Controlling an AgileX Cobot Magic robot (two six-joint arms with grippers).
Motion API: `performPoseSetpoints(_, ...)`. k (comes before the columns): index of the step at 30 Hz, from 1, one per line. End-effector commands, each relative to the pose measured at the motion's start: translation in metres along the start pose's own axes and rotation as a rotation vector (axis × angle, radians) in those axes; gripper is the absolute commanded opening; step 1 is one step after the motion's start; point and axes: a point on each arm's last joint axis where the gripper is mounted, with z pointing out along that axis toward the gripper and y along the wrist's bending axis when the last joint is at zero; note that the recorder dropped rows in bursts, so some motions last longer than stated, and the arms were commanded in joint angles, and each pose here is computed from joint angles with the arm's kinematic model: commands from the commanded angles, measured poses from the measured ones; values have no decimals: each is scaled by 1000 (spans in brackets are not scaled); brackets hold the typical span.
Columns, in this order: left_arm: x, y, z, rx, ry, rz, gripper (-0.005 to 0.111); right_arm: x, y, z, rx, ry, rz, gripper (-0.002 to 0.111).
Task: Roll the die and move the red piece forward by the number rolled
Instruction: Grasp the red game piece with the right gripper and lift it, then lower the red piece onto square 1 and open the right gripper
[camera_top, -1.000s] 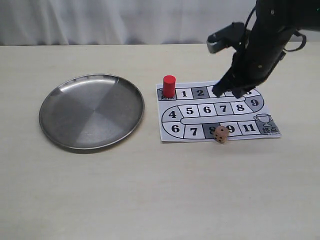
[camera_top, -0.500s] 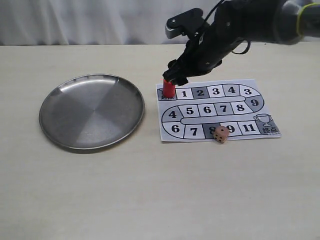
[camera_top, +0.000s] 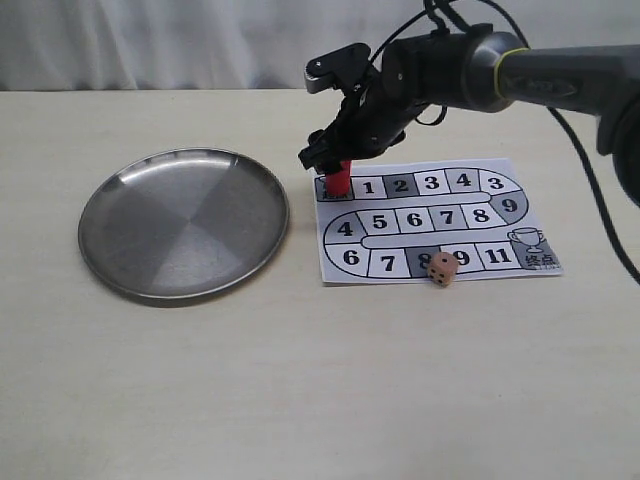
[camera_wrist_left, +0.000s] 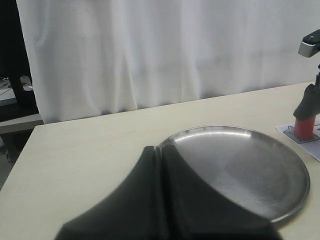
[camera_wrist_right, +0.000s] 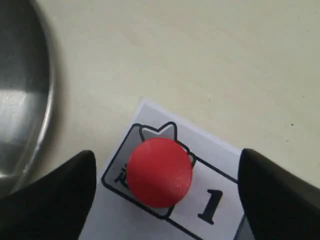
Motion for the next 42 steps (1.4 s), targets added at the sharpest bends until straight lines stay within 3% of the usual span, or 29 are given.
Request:
performPoseSetpoints(1,0,-1,0,9,-10,0,0,1,0,15,-7,0,15,66)
performPoseSetpoints(10,0,-1,0,9,-10,0,0,0,2,19,-26,-29,56,4)
performPoseSetpoints(20,0,-1,0,9,-10,0,0,-4,2,9,-36,-2,58,4)
performPoseSetpoints(32,0,-1,0,9,-10,0,0,-49,-29,-95,18,-113,93,4)
performPoseSetpoints(37,0,-1,0,9,-10,0,0,-44,-39,-90,21,-78,118,4)
performPoseSetpoints(42,0,-1,0,9,-10,0,0,-29,-38,-53,11,4,122,4)
